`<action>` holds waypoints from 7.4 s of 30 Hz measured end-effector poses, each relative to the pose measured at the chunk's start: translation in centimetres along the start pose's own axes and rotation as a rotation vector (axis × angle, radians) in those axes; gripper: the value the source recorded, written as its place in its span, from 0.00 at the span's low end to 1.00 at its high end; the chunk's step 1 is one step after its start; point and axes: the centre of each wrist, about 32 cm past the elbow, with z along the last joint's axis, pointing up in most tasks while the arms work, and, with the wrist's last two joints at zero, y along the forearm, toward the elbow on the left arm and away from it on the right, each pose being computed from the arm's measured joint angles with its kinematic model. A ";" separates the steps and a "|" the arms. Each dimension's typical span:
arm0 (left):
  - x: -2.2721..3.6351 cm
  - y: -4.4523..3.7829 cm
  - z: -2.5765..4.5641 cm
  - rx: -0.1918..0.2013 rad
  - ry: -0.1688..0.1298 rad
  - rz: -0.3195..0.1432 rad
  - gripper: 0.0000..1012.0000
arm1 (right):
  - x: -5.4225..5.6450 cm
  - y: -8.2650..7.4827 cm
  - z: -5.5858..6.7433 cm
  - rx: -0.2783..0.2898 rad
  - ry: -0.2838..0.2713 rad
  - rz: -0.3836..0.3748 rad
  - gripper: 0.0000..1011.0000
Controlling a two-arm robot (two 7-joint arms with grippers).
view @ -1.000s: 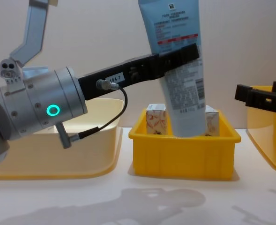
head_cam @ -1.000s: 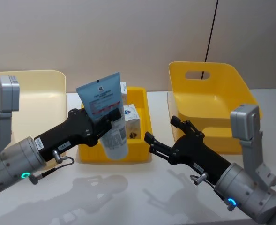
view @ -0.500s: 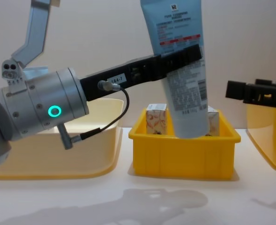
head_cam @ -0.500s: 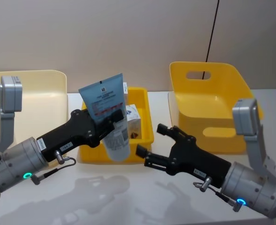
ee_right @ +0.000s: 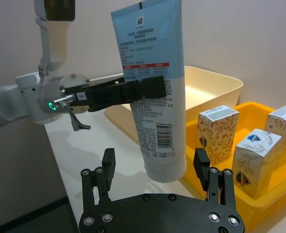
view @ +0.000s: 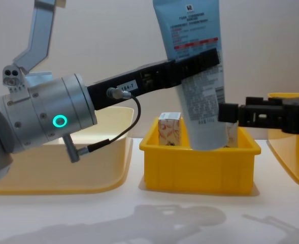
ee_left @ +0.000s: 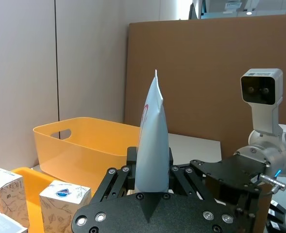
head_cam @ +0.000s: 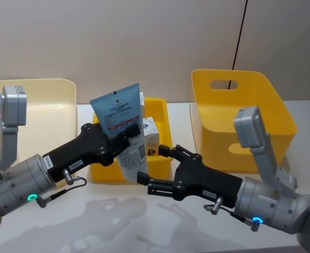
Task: Bimanual collaborative sorting of washing and personal care products
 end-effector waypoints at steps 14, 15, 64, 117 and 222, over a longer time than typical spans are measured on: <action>0.00 0.00 -0.01 0.000 0.000 -0.001 0.29 | 0.1 2.5 -0.1 -0.004 -0.059 -0.019 0.99; 0.00 0.00 -0.01 0.000 0.000 -0.001 0.29 | 0.1 2.6 0.0 -0.002 -0.062 -0.019 0.99; -0.02 -0.04 -0.02 0.000 0.000 -0.002 0.38 | 1.1 7.9 -0.7 -0.008 -0.092 0.018 0.57; 0.00 0.00 0.00 0.000 0.000 0.000 0.99 | 2.1 -0.1 0.5 0.072 -0.192 -0.400 0.54; 0.00 0.00 0.00 0.000 0.000 0.000 0.99 | 8.4 2.1 0.3 -0.185 -0.211 -0.957 0.99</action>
